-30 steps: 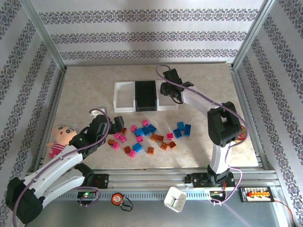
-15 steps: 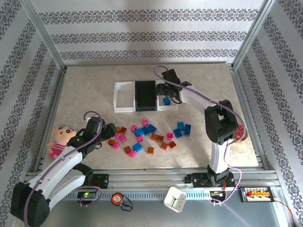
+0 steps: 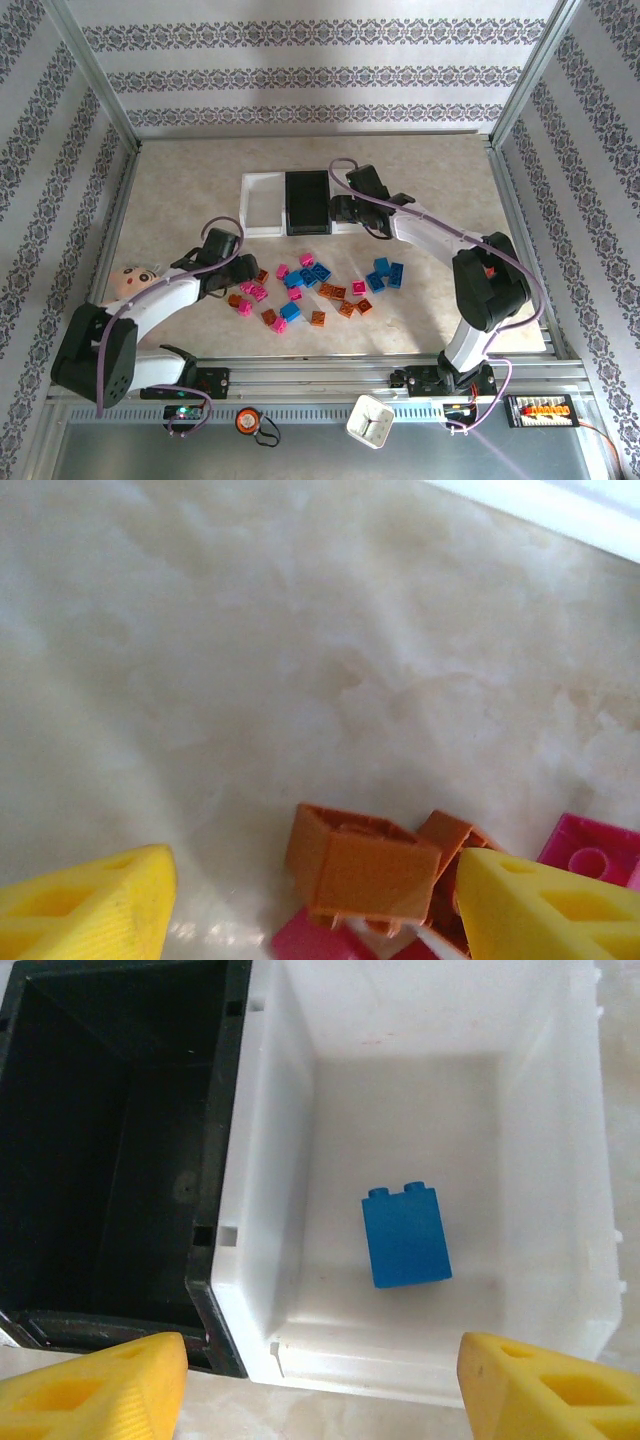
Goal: Sort the legos into containers by color
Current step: Pick up the lego from the center of the table, then place the lego in the container.
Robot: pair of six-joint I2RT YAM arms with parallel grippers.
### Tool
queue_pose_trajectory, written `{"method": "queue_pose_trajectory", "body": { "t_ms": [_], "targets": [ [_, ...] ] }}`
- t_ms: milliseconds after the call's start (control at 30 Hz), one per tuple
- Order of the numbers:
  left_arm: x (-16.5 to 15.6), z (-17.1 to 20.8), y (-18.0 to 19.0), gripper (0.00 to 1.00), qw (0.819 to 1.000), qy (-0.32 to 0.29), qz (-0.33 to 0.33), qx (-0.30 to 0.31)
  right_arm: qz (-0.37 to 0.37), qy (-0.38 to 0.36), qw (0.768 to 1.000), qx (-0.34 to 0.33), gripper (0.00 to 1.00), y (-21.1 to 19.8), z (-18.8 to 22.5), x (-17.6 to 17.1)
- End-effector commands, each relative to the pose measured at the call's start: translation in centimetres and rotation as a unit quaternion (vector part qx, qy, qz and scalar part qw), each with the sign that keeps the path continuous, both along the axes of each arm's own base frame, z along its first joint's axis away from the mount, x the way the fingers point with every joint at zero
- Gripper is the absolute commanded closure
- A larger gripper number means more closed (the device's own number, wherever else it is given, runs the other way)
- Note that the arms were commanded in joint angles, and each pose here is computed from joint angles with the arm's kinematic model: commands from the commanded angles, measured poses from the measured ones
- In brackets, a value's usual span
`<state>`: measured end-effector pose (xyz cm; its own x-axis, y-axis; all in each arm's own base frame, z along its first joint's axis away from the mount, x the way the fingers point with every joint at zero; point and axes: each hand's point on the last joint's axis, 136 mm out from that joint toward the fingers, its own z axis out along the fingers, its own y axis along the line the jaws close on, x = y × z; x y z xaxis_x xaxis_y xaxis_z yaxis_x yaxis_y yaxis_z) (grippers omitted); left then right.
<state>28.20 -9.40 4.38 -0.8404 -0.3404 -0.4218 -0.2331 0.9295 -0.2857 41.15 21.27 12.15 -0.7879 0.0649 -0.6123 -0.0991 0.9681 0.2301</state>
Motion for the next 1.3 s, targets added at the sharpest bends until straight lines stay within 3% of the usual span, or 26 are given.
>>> {"method": "queue_pose_trajectory", "body": {
  "t_ms": [0,267,400,500,600,800,1067,1267],
  "targets": [
    [1.9,0.9,-0.8,0.30,0.999,-0.029,-0.029,0.023,-0.006,-0.019,1.000,0.020,0.28,0.0,1.5,-0.1],
    [1.2,-0.9,-0.9,0.41,0.998,-0.002,-0.040,0.043,-0.014,-0.021,0.999,0.021,0.28,-0.5,1.6,-0.3],
    [0.5,-1.4,-1.0,0.41,0.998,0.004,-0.044,0.054,-0.017,-0.022,0.999,0.022,0.28,-0.7,1.7,-0.2],
    [0.1,-1.8,-0.7,0.53,0.997,0.008,-0.042,0.058,-0.021,-0.024,0.999,0.023,0.28,-0.8,1.9,-0.2],
    [0.1,-1.7,-0.7,0.58,0.998,0.006,-0.039,0.056,-0.022,-0.025,0.999,0.025,0.29,-0.8,2.0,-0.2],
    [1.1,1.3,-1.0,0.71,0.997,-0.029,-0.043,0.051,-0.026,-0.028,0.999,0.026,0.28,-1.2,2.3,-0.6],
    [8.2,9.7,-2.8,0.72,0.990,-0.125,-0.046,0.045,-0.033,-0.021,0.999,0.032,0.29,-1.9,1.7,-2.1],
    [15.0,9.0,-2.7,0.73,0.990,-0.118,-0.036,0.075,-0.038,-0.006,0.999,0.027,0.29,-3.0,0.7,-4.3]
  ]
}}
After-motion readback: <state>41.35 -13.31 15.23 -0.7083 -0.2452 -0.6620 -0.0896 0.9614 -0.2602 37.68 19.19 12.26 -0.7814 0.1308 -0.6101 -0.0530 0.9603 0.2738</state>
